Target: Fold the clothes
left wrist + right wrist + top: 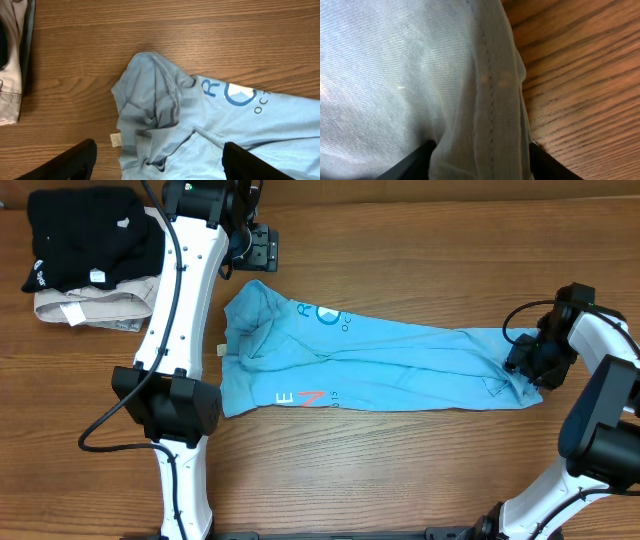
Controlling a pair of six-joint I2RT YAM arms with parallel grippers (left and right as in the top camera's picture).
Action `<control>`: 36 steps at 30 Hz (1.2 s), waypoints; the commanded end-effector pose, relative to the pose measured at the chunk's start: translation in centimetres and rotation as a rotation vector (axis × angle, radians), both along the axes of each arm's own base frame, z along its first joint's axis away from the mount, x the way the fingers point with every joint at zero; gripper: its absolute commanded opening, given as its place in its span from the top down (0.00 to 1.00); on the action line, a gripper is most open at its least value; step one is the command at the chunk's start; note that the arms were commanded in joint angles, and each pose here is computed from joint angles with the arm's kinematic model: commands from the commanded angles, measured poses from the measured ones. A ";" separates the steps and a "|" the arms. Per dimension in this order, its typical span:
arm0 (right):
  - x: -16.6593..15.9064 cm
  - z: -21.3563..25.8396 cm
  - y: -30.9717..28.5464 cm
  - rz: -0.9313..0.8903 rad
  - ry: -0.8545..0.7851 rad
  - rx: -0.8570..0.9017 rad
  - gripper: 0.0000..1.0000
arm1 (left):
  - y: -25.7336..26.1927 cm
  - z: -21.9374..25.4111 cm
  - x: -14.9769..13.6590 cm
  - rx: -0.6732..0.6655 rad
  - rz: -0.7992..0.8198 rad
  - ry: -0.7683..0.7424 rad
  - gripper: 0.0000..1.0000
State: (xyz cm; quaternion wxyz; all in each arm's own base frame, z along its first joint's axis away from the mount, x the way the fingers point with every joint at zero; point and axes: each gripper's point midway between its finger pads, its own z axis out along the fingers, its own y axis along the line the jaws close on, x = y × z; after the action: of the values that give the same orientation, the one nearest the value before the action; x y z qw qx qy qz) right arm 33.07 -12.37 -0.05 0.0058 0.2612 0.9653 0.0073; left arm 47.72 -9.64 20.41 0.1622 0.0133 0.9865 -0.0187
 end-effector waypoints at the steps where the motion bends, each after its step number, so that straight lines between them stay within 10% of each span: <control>1: -1.3 -2.5 0.3 -0.011 0.077 0.011 0.51 | 0.1 -0.8 0.0 -0.002 -0.013 0.019 0.18; 6: -0.9 -2.5 0.9 -0.012 0.058 0.045 0.96 | 0.1 -0.8 0.0 -0.001 -0.014 0.021 0.17; 36: 2.2 10.7 -1.9 -0.108 -0.137 0.150 0.96 | -0.1 -0.5 0.8 -0.014 -0.010 -0.013 0.15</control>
State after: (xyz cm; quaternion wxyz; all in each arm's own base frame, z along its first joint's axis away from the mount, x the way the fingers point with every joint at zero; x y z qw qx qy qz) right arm 33.87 -16.29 8.09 0.0223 0.3484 0.9325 0.0923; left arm 48.32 -9.90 20.58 0.1742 0.0138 0.9843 -0.0247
